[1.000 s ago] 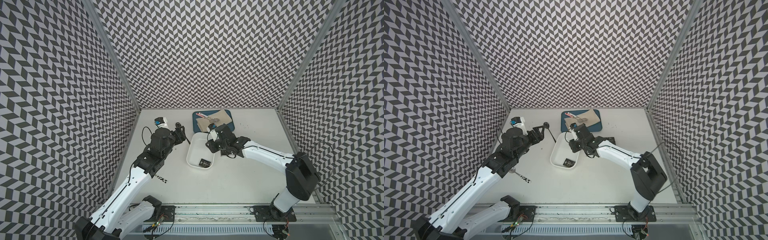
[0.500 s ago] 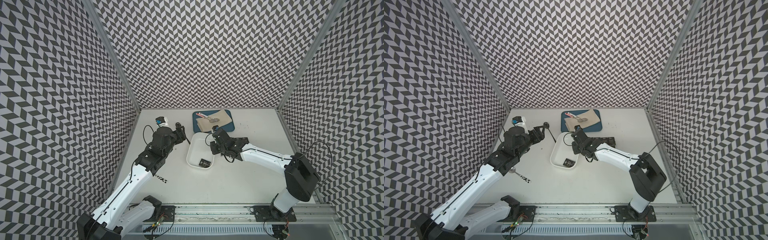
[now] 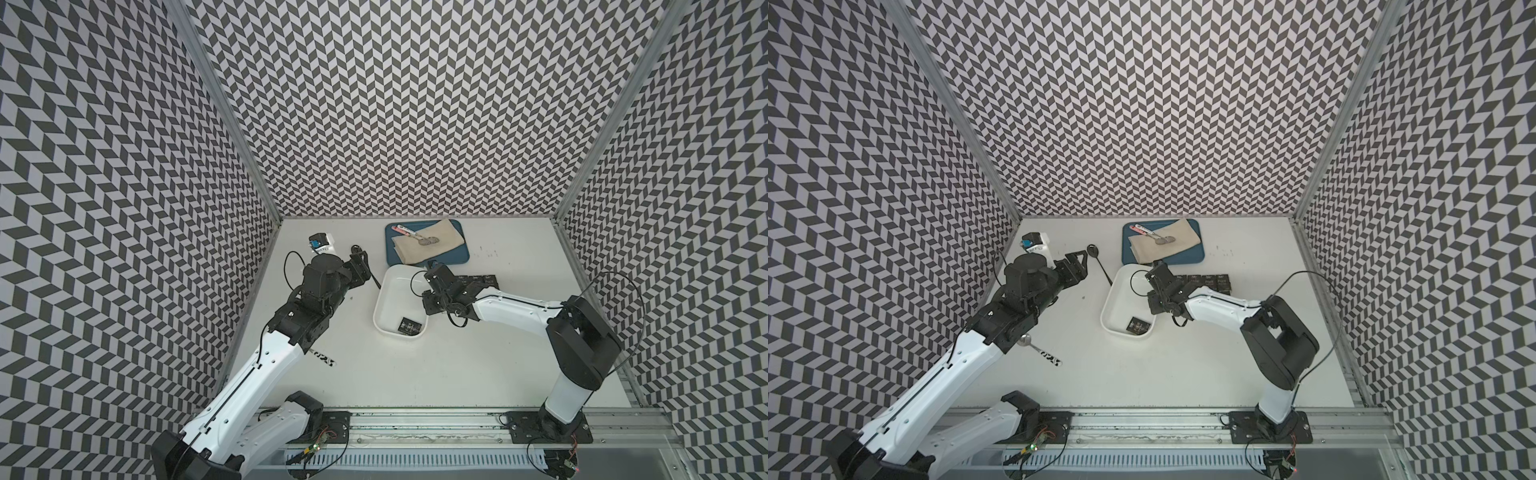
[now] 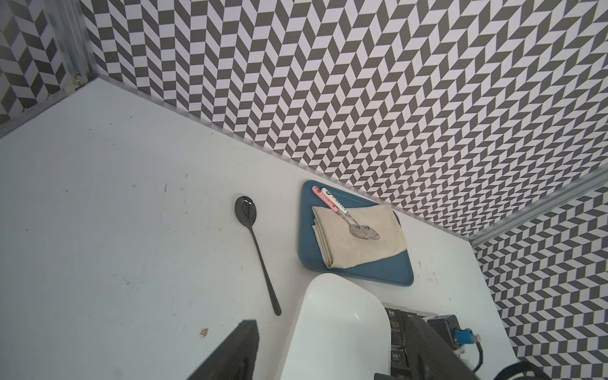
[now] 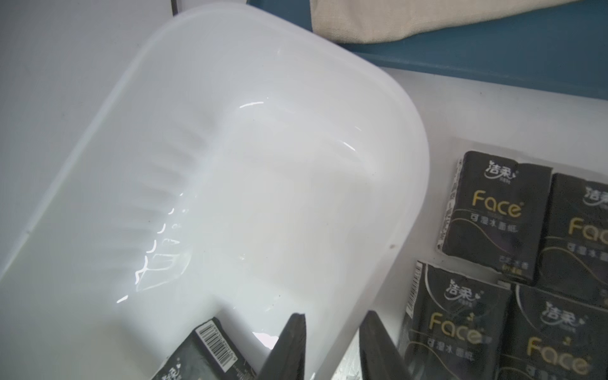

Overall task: Take the pocket tissues out of the storage box
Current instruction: Adjust the storage box at the center of the board.

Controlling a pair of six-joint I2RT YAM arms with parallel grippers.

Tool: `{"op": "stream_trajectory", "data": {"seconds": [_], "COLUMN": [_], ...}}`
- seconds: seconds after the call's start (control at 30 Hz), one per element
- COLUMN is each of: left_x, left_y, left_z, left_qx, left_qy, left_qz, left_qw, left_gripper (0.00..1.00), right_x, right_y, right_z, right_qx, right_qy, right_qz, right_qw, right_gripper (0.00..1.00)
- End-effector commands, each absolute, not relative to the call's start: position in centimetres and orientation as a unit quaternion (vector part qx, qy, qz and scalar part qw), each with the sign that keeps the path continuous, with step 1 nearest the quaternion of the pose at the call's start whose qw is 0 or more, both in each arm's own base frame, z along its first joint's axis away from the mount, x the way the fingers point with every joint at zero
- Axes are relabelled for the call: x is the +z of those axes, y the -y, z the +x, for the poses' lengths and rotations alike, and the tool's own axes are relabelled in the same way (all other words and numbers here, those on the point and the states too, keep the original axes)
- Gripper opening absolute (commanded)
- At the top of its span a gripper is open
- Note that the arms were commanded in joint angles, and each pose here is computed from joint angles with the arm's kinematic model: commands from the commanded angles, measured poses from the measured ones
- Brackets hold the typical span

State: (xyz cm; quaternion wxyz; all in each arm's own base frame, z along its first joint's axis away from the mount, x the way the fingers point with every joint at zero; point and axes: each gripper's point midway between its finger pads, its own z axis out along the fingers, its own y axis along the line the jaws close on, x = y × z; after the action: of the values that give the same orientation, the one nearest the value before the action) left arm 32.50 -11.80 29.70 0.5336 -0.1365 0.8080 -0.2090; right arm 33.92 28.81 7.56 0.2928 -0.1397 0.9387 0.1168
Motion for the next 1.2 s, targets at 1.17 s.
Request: {"op": "stream_trajectory", "data": {"seconds": [1.17], "left_x": [31.1], "left_y": [10.9], "left_z": [33.6], "left_qx": [-0.202], "left_qy": [-0.800], "left_qz": [-0.144], "left_qw": [0.547], "left_gripper": [0.76], "right_x": [15.3], "right_y": [-38.2], "right_z": [33.5], "right_qx": [0.163], "right_qy": [-0.803], "right_qz": [-0.430], "right_qw": [0.378], "right_gripper": [0.40]}}
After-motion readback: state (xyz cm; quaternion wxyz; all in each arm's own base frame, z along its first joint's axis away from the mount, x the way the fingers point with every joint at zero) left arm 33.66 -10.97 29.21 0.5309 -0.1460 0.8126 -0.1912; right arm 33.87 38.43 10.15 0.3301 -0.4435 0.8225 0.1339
